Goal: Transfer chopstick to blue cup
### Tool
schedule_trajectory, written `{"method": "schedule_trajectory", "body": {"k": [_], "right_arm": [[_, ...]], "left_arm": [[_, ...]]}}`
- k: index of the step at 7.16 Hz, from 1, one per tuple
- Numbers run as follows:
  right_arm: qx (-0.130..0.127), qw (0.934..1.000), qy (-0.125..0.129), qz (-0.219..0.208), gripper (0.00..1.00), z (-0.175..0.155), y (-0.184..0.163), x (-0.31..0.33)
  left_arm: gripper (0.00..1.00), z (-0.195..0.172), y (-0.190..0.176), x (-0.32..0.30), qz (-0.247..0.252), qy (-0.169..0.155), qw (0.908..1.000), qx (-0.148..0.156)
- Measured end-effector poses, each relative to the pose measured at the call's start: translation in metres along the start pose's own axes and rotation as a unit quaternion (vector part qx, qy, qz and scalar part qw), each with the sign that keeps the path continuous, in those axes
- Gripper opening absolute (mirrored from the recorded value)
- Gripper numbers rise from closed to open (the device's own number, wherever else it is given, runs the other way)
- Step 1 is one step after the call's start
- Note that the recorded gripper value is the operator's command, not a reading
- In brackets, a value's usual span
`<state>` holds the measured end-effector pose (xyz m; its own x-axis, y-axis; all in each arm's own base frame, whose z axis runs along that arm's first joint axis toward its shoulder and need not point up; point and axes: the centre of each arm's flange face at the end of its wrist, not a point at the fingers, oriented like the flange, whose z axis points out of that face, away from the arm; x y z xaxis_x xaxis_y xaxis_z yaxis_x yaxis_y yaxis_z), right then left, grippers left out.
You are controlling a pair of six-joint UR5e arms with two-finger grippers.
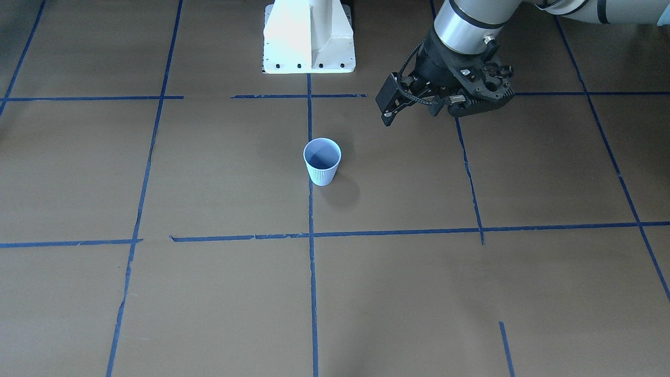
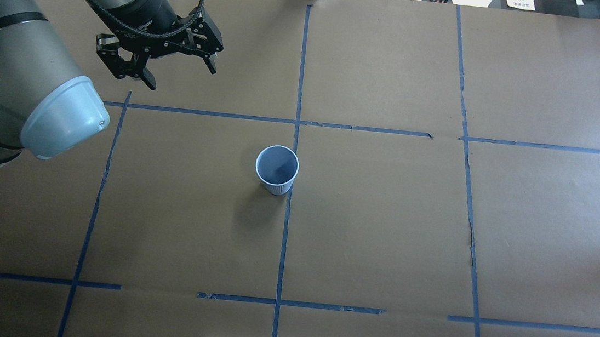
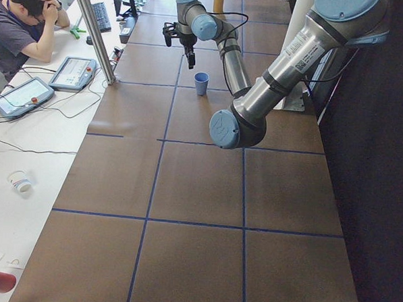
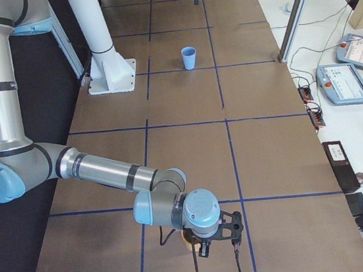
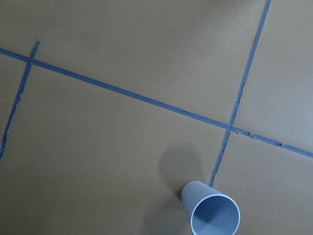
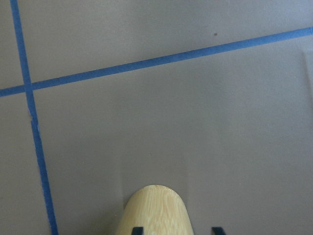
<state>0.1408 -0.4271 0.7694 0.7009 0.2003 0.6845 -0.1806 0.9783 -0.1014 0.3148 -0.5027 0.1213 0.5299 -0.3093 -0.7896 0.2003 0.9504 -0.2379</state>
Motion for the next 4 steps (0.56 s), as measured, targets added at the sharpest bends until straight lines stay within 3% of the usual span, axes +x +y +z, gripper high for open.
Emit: {"method": "schedule_trajectory", "body": {"k": [2,4], "right_arm": [[0.017,0.9998,-0.002,0.002,0.0,-0.015,-0.002,0.006],[0.05,0.9987,-0.004,0.009,0.0,-0.047,-0.006,0.013]], "left_arm": [[1.0,0.002,0.001,0.0,0.0,-0.001,1.0,-0.001],[1.0,0.004,0.002,0.0,0.0,-0.001,1.0,-0.002]]}}
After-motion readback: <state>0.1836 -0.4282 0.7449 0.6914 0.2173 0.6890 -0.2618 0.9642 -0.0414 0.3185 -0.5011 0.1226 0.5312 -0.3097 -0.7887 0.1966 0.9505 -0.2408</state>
